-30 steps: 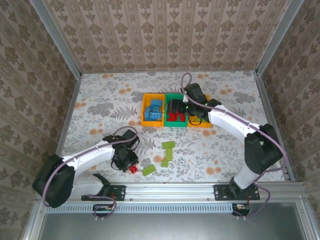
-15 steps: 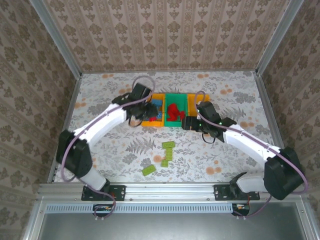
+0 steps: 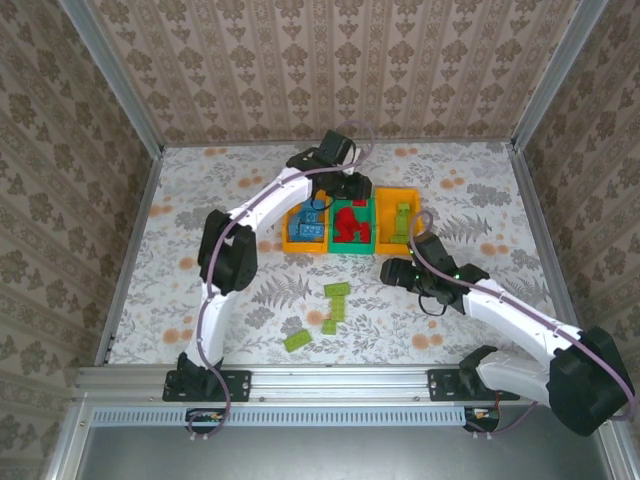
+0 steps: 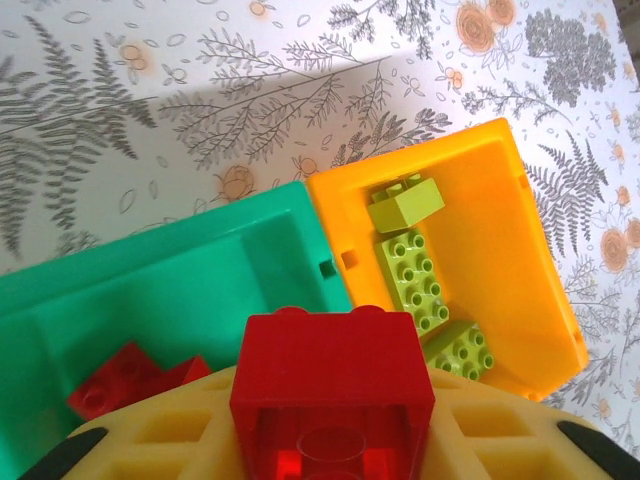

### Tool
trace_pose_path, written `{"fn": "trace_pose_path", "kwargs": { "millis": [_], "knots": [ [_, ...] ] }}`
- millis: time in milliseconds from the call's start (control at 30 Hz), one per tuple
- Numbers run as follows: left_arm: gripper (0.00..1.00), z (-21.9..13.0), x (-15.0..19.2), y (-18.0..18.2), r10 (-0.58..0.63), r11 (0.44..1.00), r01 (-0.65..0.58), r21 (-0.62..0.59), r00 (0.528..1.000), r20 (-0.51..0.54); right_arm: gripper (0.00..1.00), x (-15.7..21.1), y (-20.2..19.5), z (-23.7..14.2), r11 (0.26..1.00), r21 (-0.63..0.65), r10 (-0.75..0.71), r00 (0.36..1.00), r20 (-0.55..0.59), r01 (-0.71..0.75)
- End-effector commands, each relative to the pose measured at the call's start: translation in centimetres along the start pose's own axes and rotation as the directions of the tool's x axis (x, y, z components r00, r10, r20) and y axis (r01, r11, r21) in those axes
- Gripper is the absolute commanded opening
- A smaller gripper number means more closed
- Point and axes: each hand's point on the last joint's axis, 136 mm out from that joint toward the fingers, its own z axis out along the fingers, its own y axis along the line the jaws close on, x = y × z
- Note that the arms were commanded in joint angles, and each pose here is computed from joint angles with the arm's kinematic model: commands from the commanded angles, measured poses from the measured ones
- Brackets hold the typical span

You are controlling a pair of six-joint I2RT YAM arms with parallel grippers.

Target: Sort the legos into containers by color

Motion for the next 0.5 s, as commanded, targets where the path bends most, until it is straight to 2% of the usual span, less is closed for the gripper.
{"fn": "trace_pose_path", "kwargs": {
  "millis": [0, 133, 300, 333, 367, 467],
  "knots": [
    [0.42, -0.3, -0.4, -0.8, 0.020, 0.998, -0.019, 0.053, 1.000, -0.017, 0.79, 0.4, -0.8, -0.7, 0.999, 0.025, 0.029, 1.000, 0.008, -0.029],
    [0.51, 0.2, -0.2, -0.1, -0.017, 0.999, 0.018, 0.044, 1.000, -0.027, 0.75, 0.6, -0.1, -1.0, 1.000, 0.000, 0.005, 1.000, 0.006, -0.005],
    [0.72, -0.5, -0.1, -0.3, -0.037, 0.998, 0.038, 0.041, 0.999, -0.018, 0.75, 1.5, 1.8, -0.8, 0.991, -0.008, -0.135, 0.991, -0.017, 0.135],
    [0.81, -1.0, -0.4, -0.5, -0.038, 0.999, 0.039, 0.038, 0.999, -0.004, 0.75, 1.8, 2.3, -0.6, 0.987, -0.009, -0.160, 0.987, -0.029, 0.160],
    [0.98, -1.5, -0.5, -0.6, -0.038, 0.999, 0.037, 0.036, 0.999, 0.007, 0.75, 2.2, 2.8, -0.5, 0.983, -0.007, -0.183, 0.982, -0.044, 0.183],
    [1.00, -3.7, -1.2, -1.1, -0.026, 0.999, 0.024, 0.033, 0.997, 0.067, 0.76, 3.2, 4.0, 0.1, 0.977, 0.016, -0.211, 0.975, -0.075, 0.213]
  ]
}}
